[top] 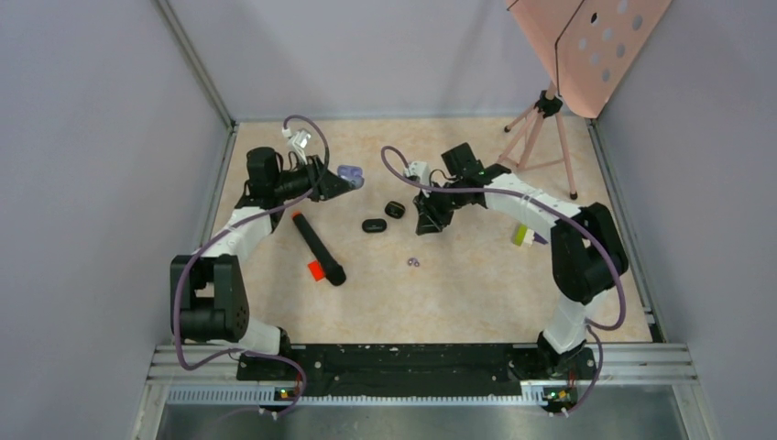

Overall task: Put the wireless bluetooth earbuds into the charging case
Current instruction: Pick up the earbud from the center of the board.

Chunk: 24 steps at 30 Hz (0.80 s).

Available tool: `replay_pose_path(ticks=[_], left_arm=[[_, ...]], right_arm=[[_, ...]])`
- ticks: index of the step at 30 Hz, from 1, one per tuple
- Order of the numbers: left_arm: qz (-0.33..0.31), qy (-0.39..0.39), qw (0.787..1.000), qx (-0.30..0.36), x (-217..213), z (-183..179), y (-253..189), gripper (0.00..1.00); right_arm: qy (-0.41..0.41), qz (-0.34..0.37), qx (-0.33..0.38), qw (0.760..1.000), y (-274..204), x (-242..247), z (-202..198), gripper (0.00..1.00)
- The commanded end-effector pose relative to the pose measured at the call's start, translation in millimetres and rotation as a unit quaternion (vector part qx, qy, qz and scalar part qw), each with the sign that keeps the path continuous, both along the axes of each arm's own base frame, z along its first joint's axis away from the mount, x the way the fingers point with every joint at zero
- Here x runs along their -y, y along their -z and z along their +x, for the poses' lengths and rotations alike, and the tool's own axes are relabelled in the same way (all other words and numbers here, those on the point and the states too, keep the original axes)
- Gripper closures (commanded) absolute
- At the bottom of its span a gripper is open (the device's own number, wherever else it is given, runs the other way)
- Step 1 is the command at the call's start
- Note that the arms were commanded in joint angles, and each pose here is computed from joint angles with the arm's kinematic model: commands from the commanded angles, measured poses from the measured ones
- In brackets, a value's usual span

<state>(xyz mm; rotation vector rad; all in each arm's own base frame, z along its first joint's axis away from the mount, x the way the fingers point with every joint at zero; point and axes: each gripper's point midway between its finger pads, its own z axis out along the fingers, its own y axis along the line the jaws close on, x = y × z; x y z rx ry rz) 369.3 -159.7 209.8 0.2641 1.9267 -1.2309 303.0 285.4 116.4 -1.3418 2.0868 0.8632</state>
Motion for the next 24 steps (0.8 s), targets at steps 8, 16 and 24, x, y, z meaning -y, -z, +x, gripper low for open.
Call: replay_pose_path(ticks=[8, 16, 24], left_arm=[[0.004, -0.01, 1.0, 0.001, -11.9, 1.7, -4.0, 1.0], [0.015, -0.011, 1.0, 0.004, -16.6, 4.9, -3.8, 1.0], [0.017, -0.015, 1.0, 0.008, -20.8, 8.3, -6.9, 1.0]], right_arm=[[-0.081, 0.002, -0.001, 0.997, 46.5, -15.4, 6.2, 0.63], [-0.139, -0.006, 0.013, 0.99, 61.9, -17.3, -15.9, 0.6], [-0.171, -0.01, 0.017, 0.985, 69.8, -19.2, -30.6, 0.58]])
